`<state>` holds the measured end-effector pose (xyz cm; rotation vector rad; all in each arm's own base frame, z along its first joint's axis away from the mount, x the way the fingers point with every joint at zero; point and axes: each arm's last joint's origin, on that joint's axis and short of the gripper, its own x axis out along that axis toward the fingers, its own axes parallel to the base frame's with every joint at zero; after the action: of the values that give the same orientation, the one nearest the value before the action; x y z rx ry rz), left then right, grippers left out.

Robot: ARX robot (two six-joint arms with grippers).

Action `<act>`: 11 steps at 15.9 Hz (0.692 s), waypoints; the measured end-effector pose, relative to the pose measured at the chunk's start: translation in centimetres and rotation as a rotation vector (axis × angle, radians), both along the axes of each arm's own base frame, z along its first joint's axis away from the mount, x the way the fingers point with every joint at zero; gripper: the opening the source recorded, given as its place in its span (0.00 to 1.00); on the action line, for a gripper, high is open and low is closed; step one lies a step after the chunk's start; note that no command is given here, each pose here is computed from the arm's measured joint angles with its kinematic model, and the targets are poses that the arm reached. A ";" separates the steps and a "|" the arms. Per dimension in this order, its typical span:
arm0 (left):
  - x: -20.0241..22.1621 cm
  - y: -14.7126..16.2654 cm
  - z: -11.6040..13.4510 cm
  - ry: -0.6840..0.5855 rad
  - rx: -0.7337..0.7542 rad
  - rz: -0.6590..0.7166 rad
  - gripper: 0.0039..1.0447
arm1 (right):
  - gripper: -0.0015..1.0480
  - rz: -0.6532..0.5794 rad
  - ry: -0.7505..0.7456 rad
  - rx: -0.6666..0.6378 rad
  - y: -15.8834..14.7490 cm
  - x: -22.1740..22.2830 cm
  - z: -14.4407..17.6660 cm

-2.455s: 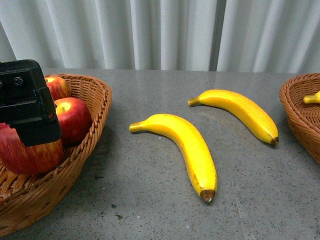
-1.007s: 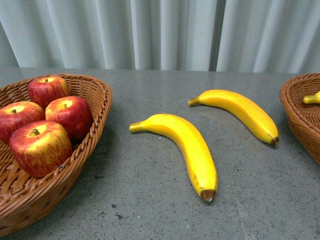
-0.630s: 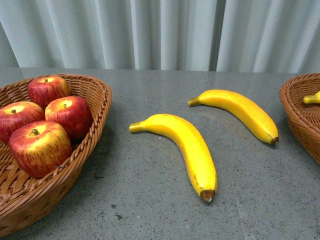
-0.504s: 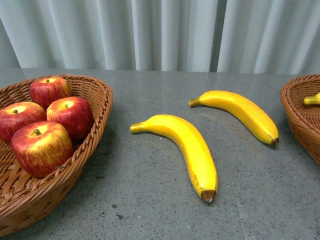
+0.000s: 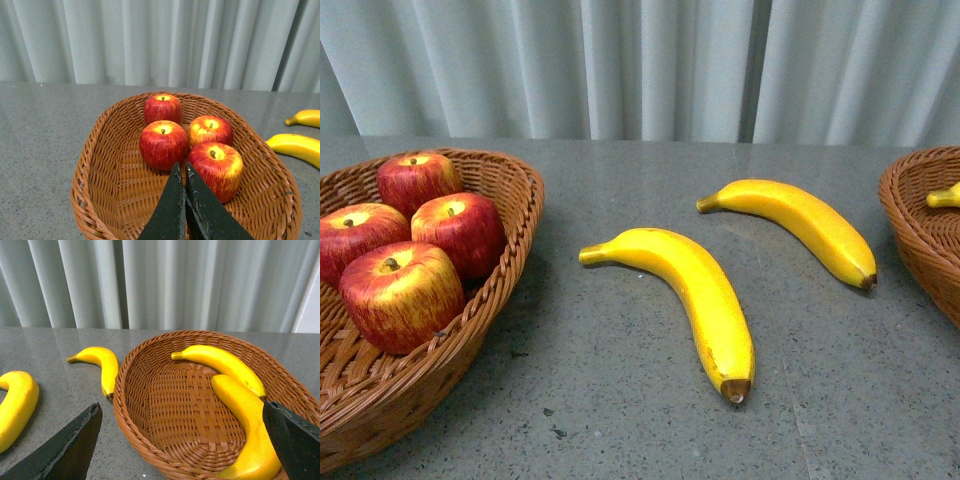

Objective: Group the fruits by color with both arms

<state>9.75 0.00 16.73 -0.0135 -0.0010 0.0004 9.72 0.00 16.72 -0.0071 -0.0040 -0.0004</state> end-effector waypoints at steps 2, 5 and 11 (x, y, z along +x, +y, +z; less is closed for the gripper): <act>0.0 0.0 0.0 0.000 0.000 0.000 0.01 | 0.94 0.000 0.000 0.000 0.0 0.0 0.0; 0.0 0.0 0.0 0.000 0.000 0.000 0.26 | 0.94 0.000 0.000 0.000 0.0 0.0 0.0; 0.0 0.0 0.0 0.000 0.000 0.000 0.95 | 0.94 0.000 0.000 0.000 0.0 0.0 0.0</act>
<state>9.75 0.00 16.73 -0.0135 -0.0006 0.0004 9.72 0.00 16.72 -0.0071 -0.0040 -0.0004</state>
